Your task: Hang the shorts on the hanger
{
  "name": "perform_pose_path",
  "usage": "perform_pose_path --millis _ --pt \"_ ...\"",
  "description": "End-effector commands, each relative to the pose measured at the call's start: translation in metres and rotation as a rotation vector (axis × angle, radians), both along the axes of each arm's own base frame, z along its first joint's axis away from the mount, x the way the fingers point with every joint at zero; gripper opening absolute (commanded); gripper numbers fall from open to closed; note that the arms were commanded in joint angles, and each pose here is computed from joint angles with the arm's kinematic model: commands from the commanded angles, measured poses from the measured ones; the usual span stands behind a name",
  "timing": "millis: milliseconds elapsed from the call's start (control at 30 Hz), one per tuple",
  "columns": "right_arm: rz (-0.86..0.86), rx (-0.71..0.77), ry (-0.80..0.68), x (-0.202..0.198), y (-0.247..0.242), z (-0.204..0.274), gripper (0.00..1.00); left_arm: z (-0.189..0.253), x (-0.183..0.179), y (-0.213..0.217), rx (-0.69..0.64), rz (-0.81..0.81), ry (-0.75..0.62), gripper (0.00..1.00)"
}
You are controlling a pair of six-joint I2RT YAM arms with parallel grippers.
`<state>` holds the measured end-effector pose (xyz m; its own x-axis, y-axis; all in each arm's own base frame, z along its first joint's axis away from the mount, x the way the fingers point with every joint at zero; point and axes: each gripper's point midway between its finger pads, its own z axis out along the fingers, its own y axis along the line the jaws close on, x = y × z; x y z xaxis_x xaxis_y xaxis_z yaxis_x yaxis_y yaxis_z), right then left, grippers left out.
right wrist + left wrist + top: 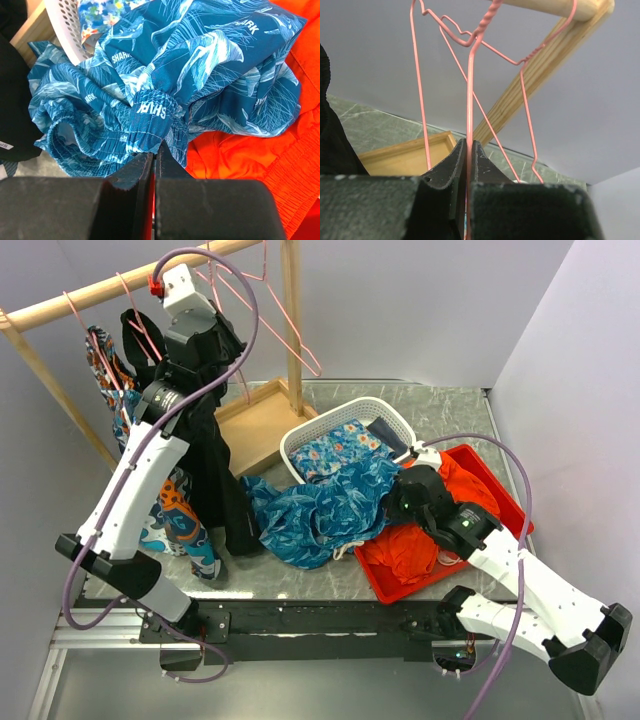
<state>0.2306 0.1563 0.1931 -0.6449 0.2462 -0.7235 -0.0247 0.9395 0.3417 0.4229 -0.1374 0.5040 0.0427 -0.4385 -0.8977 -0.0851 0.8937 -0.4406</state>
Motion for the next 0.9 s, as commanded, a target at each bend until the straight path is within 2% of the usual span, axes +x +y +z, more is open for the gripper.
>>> perform_pose_path --millis 0,233,600,867 --pt "0.004 0.01 -0.029 0.007 0.003 0.005 0.0 0.024 -0.014 -0.001 0.001 -0.048 -0.064 0.01" --pt "0.001 0.01 -0.038 0.008 0.002 0.007 0.0 0.014 -0.034 -0.008 0.017 -0.145 -0.042 0.01" --pt "0.004 0.006 -0.042 0.01 0.004 0.009 0.0 -0.006 -0.095 0.01 0.029 -0.225 -0.011 0.01" --pt "-0.021 -0.018 -0.038 0.009 -0.004 0.008 0.0 -0.015 -0.149 -0.002 0.076 -0.452 -0.017 0.01"
